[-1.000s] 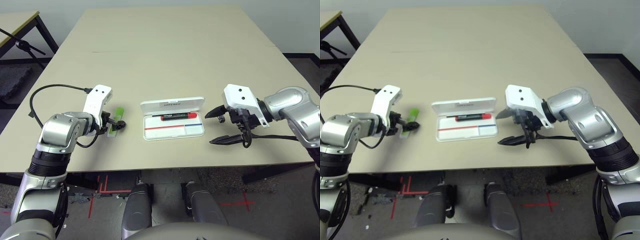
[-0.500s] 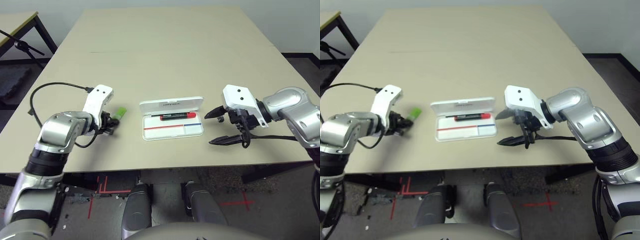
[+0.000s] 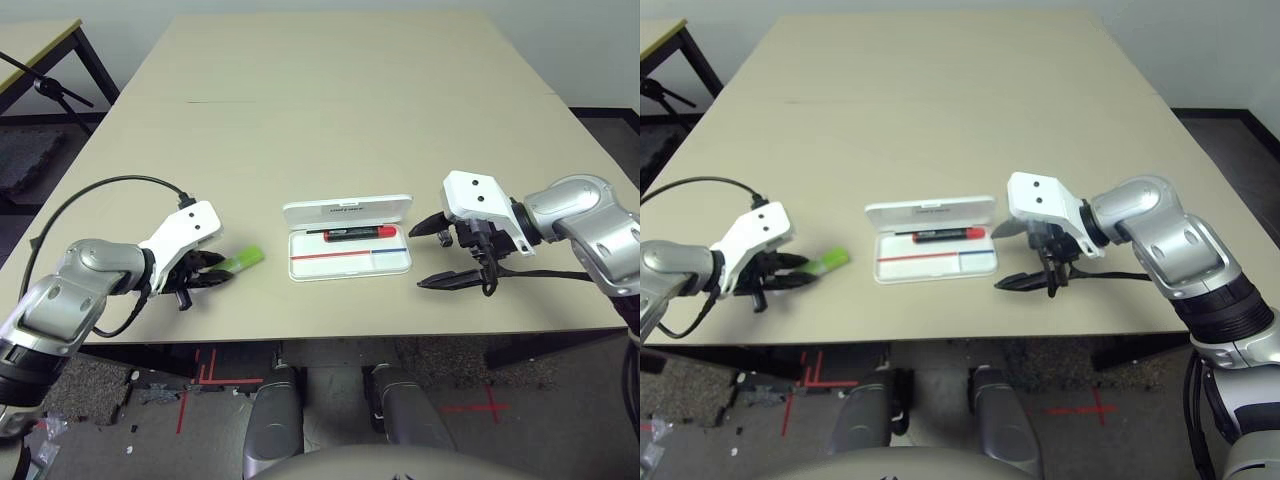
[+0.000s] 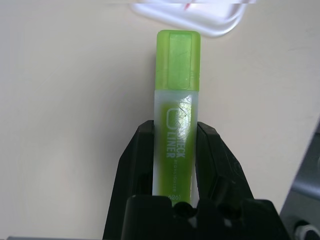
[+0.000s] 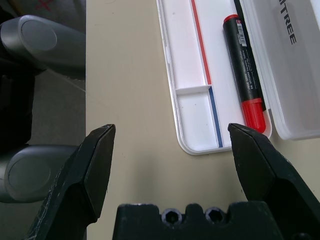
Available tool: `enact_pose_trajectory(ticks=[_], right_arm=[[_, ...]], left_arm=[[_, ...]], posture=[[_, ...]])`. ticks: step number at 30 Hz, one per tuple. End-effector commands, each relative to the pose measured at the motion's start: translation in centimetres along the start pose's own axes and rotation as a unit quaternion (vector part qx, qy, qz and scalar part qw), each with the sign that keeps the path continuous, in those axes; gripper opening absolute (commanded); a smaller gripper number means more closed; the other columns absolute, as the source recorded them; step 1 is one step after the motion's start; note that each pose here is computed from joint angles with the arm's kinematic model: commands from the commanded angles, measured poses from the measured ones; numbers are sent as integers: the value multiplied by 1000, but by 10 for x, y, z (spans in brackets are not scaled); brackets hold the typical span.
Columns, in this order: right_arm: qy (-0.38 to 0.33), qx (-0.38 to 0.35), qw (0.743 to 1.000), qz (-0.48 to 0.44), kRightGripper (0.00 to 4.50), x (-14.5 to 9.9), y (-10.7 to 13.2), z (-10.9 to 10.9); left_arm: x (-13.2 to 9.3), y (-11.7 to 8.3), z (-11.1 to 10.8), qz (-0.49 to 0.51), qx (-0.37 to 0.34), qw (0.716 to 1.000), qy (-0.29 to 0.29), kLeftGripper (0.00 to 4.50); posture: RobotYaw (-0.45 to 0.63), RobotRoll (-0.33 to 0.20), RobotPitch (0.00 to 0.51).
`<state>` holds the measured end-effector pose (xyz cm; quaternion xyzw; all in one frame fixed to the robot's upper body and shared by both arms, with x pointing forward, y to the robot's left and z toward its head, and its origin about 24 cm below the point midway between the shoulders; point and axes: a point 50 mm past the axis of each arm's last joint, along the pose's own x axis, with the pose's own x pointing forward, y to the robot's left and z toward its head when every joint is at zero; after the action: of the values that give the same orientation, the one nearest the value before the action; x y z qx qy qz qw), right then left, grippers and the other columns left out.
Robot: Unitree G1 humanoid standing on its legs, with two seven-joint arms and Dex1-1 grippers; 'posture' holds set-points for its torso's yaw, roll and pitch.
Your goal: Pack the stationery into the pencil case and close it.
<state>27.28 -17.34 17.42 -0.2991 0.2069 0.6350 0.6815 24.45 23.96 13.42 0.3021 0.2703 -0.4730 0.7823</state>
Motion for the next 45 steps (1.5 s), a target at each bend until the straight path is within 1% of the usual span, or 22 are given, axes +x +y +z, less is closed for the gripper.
enact_pose_trajectory(ticks=[1,5,9,13,19,27,35,37,45], right_arm=[[2,-6,1000,6,4500,2,0,3],[4,-6,1000,6,4500,3,-1,3],[5,-7,1000,5,4500,3,-2,3],[6,-8,1000,4,4500,4,-2,3],[7,-6,1000,1,4500,5,-1,2],[10,-2,1000,-4,4500,5,1,-1],[15,0,1000,-10,4500,5,1,-3],[16,1,1000,-11,4500,5,1,-4],[19,1,1000,-13,4500,5,1,-5]], left_arm=[[-2,-4,12,-20,35,999,-16,1071],[0,-5,26,-28,62,997,-27,1071],[8,-3,43,-28,84,996,-26,1071],[20,-2,65,-33,91,995,-30,1071],[41,-4,91,-30,88,995,-26,1071],[67,-12,115,-43,97,994,-19,1071],[83,-20,115,-68,101,992,-6,1071],[87,-22,115,-74,112,991,0,1071],[96,-19,115,-75,121,990,7,1071]], posture=[[-21,0,120],[-20,0,120],[-19,0,119],[-22,0,117],[-35,0,118],[-49,0,118],[-63,0,116],[-63,0,116],[-73,0,115]])
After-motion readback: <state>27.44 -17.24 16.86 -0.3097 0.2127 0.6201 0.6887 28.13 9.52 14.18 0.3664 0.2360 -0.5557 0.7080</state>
